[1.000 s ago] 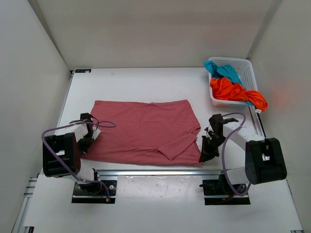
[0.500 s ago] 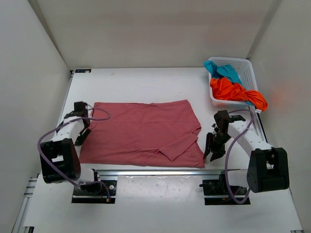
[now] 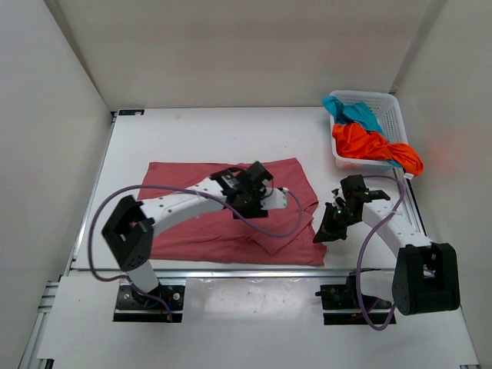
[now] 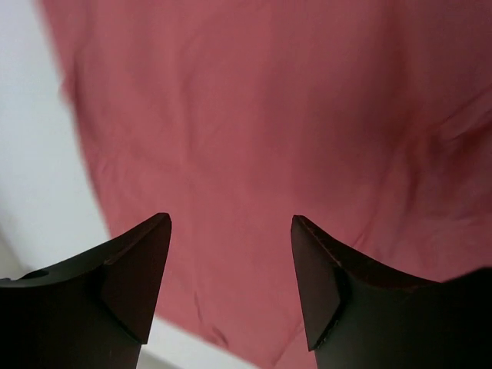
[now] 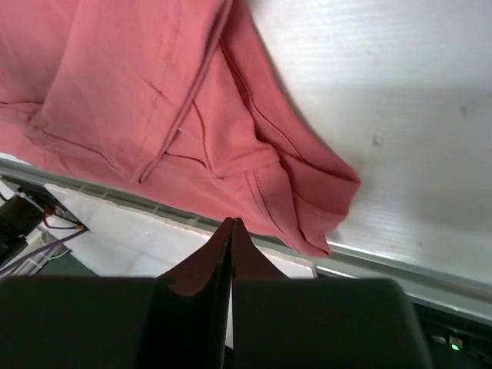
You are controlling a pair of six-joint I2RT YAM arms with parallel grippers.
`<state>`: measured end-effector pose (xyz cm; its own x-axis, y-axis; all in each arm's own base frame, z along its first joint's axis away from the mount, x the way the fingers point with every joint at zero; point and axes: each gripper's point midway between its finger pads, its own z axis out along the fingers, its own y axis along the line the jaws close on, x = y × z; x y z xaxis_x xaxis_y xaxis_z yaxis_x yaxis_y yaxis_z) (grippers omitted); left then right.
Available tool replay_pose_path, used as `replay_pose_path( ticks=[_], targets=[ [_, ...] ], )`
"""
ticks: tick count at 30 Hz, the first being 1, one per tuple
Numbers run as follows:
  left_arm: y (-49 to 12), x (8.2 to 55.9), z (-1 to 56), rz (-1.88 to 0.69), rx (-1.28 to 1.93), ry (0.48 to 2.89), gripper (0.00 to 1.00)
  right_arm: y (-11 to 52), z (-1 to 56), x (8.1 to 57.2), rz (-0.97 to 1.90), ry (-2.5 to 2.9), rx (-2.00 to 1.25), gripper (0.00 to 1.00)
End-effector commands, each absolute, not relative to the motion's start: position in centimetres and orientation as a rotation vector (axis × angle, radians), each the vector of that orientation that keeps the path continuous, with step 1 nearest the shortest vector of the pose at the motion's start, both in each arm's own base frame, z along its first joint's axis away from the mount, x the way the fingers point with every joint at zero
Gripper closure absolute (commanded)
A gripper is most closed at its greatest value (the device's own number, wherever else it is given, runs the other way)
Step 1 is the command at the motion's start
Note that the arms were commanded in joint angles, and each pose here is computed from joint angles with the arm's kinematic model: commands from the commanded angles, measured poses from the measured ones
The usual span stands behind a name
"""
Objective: Fold and stack the t-shirts
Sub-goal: Fold the flattened tshirt in 1/3 of the way
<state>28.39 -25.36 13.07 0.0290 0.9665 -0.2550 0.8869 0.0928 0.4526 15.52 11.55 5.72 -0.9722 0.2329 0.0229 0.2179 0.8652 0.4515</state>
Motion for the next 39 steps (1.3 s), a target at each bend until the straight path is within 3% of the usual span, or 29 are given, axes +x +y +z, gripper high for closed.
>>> replay_pose_path(
  ticks=[1,5,18,25,32,39],
  targets=[
    [-31.9,23.8,12.0,-0.103,2.009,1.727,0.26,12.5,5.8,17.0,0.825,2.936,0.368,1.0],
    [-35.8,19.5,9.5,-0.237,2.161,1.553,0.29,13.3,5.3,16.2,0.845,2.955,0.28,0.98],
    [-38.1,15.3,6.8,-0.425,2.289,1.413,0.3,13.2,3.9,14.9,0.885,2.933,0.314,0.98],
    [-38.6,14.4,6.1,-0.447,2.342,1.337,0.31,13.6,3.2,14.5,0.883,2.981,0.289,0.99],
    [-38.7,15.1,4.7,-0.424,2.329,1.379,0.42,13.6,2.5,14.1,0.881,3.008,0.291,0.99],
    [-37.3,14.8,3.2,-0.4,2.425,1.345,0.37,13.3,2.6,14.3,0.883,2.999,0.324,0.99]
  ],
)
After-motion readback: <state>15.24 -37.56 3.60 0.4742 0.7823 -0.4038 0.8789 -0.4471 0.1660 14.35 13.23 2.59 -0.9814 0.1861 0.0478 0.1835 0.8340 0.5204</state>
